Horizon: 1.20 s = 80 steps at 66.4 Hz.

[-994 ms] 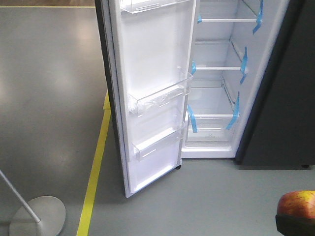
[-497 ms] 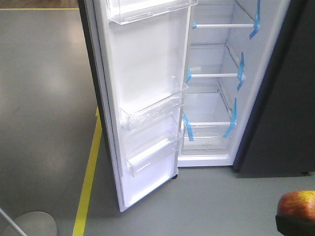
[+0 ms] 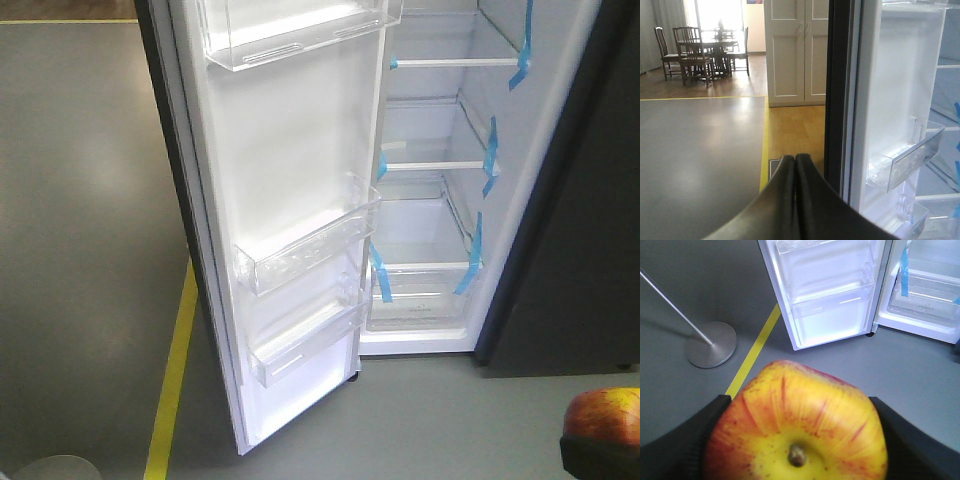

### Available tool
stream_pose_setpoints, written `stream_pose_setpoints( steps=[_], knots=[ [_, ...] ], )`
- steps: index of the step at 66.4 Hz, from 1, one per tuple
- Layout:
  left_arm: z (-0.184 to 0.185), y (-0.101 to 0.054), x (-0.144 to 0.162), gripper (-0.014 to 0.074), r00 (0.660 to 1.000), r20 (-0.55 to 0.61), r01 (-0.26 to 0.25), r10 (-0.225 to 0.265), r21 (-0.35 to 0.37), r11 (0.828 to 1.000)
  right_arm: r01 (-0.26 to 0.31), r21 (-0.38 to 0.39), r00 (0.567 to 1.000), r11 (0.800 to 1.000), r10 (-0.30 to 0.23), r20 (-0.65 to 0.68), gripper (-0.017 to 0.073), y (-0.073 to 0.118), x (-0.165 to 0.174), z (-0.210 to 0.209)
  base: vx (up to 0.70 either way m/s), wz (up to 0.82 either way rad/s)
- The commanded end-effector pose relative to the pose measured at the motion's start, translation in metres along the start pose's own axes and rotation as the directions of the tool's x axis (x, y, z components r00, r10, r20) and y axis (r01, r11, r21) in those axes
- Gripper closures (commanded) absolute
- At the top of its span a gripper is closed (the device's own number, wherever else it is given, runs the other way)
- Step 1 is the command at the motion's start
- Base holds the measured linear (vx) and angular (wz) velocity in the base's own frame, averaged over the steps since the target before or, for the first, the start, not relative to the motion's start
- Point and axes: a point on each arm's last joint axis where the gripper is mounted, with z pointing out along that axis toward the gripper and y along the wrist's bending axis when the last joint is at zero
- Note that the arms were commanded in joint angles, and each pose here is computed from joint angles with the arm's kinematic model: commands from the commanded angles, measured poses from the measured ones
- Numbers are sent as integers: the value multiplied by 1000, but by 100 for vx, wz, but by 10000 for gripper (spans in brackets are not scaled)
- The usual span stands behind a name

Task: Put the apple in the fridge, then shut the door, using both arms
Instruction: 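Approach the refrigerator door bins and stop in front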

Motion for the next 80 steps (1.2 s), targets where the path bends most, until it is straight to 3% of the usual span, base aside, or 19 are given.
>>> stream_pose_setpoints(
  steps=[1,80],
  knots=[
    [-2,-1,-13,600,994,106,5,-6,9,1000,2,-2,997,1000,-1,76,440,1,-11,-5,11,-1],
    [-2,-1,-13,600,994,106,5,-6,9,1000,2,-2,997,1000,-1,76,440,1,-11,-5,8,1]
  ],
)
